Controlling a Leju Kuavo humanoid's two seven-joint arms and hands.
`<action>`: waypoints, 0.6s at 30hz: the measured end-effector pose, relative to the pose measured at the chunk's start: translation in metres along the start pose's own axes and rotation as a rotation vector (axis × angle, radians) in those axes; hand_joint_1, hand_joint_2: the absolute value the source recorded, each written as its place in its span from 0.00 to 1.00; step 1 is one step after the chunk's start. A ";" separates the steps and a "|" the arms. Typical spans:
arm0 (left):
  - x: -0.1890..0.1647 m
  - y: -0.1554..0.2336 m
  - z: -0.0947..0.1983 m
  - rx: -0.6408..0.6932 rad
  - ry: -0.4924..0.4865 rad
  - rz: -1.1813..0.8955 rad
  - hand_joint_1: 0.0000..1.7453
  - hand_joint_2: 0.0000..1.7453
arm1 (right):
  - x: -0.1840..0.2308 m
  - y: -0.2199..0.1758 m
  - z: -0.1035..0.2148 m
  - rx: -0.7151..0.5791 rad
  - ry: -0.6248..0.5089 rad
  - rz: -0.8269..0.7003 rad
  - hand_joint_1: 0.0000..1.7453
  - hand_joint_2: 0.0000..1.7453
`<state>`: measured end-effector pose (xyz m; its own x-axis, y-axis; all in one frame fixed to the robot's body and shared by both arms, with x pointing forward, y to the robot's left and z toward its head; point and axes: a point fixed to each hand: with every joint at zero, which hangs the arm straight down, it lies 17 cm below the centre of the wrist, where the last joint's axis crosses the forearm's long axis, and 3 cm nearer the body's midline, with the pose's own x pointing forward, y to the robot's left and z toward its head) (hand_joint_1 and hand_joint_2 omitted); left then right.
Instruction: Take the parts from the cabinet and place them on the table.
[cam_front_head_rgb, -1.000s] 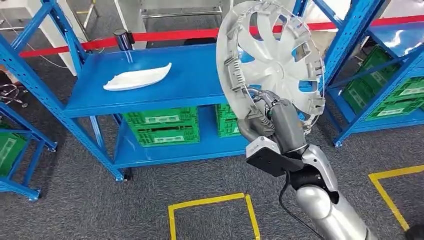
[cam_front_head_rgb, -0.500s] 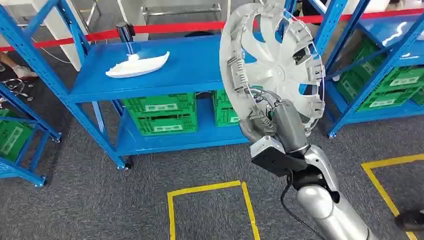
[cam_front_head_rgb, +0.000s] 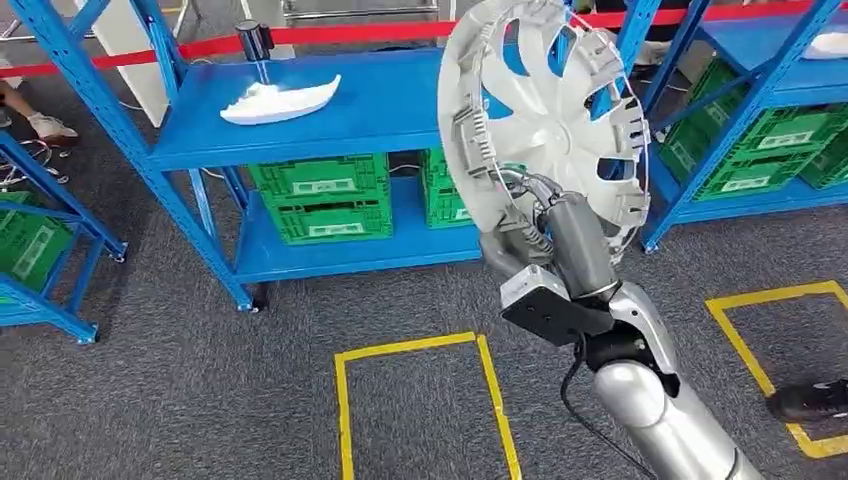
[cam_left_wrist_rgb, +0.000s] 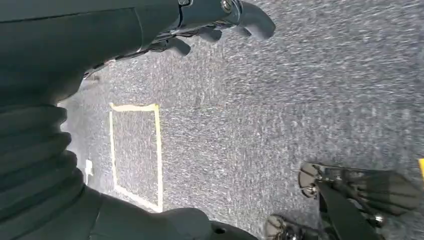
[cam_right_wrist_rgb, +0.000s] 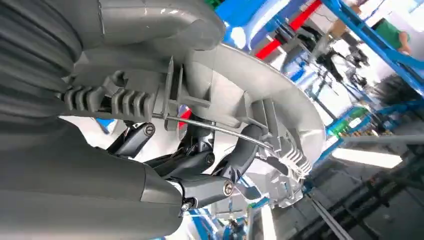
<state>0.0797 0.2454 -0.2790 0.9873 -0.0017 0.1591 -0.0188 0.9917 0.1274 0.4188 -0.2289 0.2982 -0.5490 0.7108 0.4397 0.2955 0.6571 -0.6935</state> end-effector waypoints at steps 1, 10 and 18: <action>0.000 0.000 0.000 0.000 0.003 0.004 0.00 1.00 | 0.001 0.000 -0.002 -0.001 -0.005 0.003 1.00 1.00; -0.002 -0.003 0.001 -0.005 0.006 -0.004 0.00 1.00 | 0.005 0.006 -0.011 -0.010 -0.004 0.021 1.00 1.00; 0.002 -0.002 0.000 -0.004 -0.002 -0.014 0.00 1.00 | 0.005 0.007 -0.011 -0.009 -0.003 0.019 1.00 1.00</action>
<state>0.0811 0.2434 -0.2787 0.9871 -0.0162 0.1594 -0.0041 0.9920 0.1262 0.4265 -0.2185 0.3018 -0.5457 0.7225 0.4245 0.3132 0.6457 -0.6964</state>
